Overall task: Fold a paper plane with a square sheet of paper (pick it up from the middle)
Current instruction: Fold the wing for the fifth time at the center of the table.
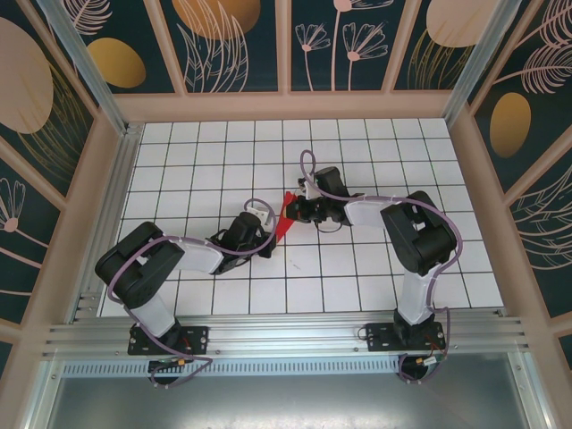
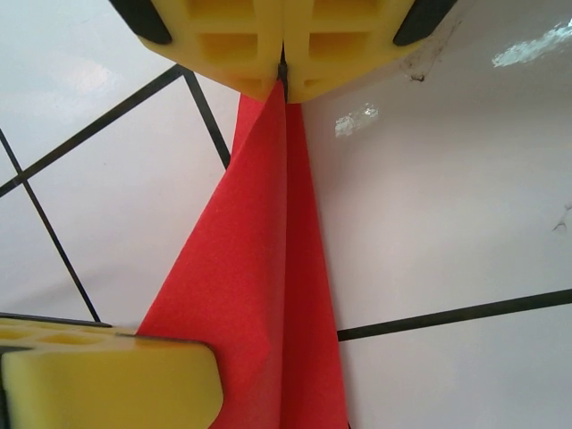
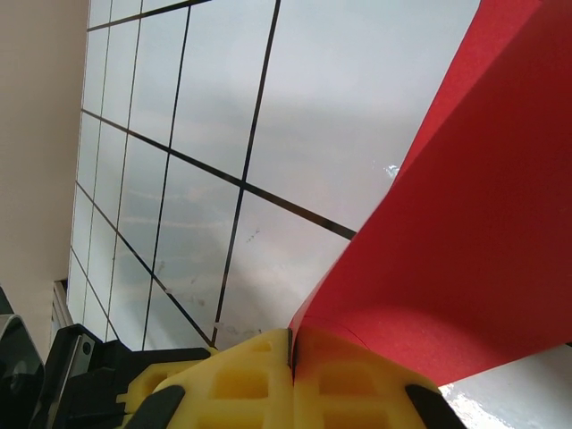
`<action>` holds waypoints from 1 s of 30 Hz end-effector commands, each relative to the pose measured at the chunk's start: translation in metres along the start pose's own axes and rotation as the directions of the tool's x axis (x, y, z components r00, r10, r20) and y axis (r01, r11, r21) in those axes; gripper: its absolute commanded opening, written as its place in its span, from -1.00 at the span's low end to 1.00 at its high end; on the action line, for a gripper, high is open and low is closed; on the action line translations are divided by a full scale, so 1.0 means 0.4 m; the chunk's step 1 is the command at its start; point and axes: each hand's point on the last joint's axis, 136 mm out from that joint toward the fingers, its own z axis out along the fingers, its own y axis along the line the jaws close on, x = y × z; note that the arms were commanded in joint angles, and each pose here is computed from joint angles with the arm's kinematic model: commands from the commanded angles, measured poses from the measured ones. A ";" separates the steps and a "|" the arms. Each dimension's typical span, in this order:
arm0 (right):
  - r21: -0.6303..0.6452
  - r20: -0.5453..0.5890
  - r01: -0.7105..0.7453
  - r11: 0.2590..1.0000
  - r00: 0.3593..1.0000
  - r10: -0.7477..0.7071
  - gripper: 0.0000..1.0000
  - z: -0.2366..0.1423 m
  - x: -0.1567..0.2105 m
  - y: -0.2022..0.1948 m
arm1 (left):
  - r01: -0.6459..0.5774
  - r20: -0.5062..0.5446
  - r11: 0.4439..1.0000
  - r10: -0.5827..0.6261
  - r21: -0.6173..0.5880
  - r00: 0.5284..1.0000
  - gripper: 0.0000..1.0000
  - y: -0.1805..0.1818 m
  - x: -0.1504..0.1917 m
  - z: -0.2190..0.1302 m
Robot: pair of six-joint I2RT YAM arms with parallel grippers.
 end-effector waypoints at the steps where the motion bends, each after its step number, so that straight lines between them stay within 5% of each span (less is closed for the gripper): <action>1: 0.019 0.032 0.042 0.999 0.999 -0.043 -0.91 -0.021 -0.019 -0.008 | -0.057 -0.048 0.997 0.054 -0.059 0.997 -0.86 0.029 0.031 -0.011; 13: 0.033 0.021 0.106 0.994 0.994 -0.107 -0.91 -0.006 -0.002 -0.049 | -0.037 -0.009 0.997 0.038 0.071 0.999 -0.11 -0.047 -0.017 -0.063; 21: -0.017 0.065 0.124 0.992 0.990 -0.123 -0.90 -0.020 0.021 -0.057 | 0.169 0.058 0.970 -0.182 0.176 0.982 -0.04 -0.053 -0.098 -0.081; 30: -0.083 0.140 0.134 0.988 0.983 -0.121 -0.88 -0.055 0.020 -0.032 | 0.194 0.016 0.952 -0.204 0.236 0.979 -0.02 -0.067 -0.096 -0.047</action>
